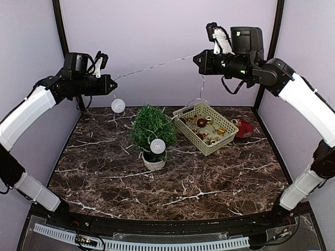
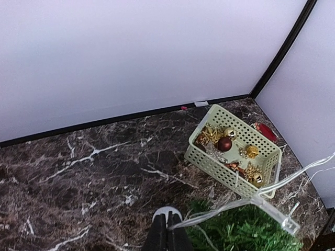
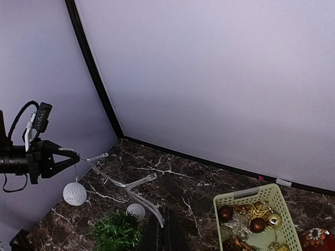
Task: Decorate the small christmas tree
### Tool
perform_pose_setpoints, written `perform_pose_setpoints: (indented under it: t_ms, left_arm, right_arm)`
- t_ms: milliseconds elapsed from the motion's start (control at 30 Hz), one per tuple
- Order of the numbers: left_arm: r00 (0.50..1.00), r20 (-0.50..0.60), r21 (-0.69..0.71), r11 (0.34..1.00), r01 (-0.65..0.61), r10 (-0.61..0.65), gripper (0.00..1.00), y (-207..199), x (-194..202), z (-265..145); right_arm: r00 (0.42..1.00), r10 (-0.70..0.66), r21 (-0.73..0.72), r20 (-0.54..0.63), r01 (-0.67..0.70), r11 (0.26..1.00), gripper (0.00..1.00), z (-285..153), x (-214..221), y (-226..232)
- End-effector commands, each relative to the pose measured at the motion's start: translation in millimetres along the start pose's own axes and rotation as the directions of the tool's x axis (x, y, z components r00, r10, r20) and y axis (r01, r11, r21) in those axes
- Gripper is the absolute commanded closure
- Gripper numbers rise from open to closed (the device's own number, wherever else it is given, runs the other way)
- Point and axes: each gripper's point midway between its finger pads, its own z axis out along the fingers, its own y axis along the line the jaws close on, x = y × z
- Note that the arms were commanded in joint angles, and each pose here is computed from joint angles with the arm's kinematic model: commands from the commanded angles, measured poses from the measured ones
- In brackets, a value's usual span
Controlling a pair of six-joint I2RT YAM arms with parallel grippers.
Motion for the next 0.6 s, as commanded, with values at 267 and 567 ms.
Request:
perform_pose_setpoints:
  t_ms: [267,567]
  left_arm:
    - [0.997,0.047,0.300,0.951,-0.070,0.059,1.00,-54,-65,76]
    - [0.982,0.109,0.444,0.877,-0.186,0.153,1.00,-135,-74,115]
  right_arm:
    - [0.994,0.077,0.172,0.078,-0.089,0.981,1.00,-72,-13,-75]
    - [0.999,0.030,0.084,-0.045,-0.026,0.996,1.00,-99,22,-66]
